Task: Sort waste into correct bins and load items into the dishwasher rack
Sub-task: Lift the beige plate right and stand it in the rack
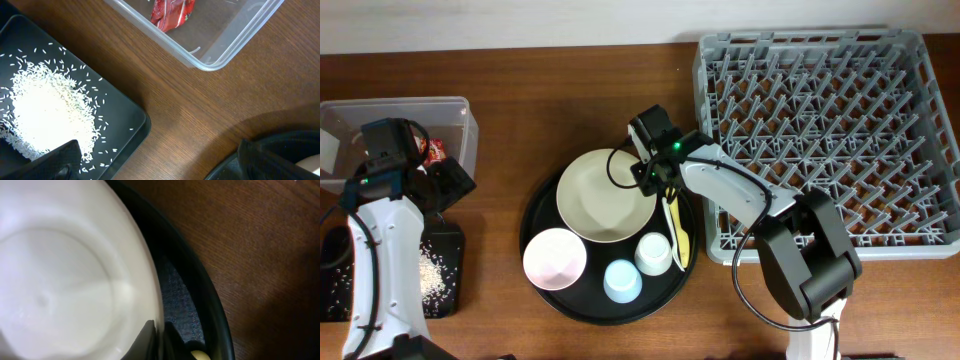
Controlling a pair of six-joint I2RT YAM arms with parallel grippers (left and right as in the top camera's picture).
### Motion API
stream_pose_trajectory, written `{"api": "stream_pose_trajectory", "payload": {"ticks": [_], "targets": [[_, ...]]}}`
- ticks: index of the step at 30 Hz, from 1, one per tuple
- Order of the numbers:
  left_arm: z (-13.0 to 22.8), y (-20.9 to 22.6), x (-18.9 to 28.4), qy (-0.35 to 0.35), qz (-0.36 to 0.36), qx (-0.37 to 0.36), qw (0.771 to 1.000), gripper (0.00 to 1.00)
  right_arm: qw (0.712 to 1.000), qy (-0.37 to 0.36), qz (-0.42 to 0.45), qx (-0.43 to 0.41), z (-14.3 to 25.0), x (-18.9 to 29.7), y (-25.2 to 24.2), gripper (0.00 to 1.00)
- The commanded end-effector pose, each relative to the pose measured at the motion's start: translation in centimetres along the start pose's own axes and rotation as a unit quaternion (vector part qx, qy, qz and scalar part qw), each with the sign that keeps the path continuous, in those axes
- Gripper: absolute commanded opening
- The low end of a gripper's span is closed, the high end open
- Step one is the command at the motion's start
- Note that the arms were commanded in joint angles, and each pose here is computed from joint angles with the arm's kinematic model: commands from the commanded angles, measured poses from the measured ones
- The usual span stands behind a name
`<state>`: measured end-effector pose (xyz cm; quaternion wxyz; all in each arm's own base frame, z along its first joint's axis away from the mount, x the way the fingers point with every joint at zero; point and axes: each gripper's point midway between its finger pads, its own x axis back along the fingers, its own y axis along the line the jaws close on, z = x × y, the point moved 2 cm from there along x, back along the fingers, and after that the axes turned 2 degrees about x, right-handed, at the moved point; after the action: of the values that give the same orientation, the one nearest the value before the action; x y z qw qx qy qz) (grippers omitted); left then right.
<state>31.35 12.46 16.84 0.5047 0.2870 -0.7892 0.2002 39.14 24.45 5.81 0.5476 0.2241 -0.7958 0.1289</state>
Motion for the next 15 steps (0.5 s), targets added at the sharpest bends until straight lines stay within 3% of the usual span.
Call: {"api": "stream_pose_trajectory", "payload": {"ticks": [1,5,9,15], "targets": [[-0.3,-0.1,0.2,-0.004,0.003,0.008,1.000,0.99,1.000,0.017,0.003,0.003,0.9,-0.6,-0.1,0.04],[-0.3,-0.1,0.2,-0.004,0.003,0.008,1.000,0.99,1.000,-0.013,0.003,0.003,-0.9,0.4,-0.2,0.04],[-0.3,-0.1,0.2,-0.004,0.003,0.008,1.000,0.99,0.997,-0.077,0.002,0.006,-5.3,4.6,-0.1,0.04],[-0.3,-0.1,0.2,-0.004,0.003,0.008,1.000,0.99,0.994,-0.105,0.001,0.007,-8.5,9.8,0.2,0.04]]}}
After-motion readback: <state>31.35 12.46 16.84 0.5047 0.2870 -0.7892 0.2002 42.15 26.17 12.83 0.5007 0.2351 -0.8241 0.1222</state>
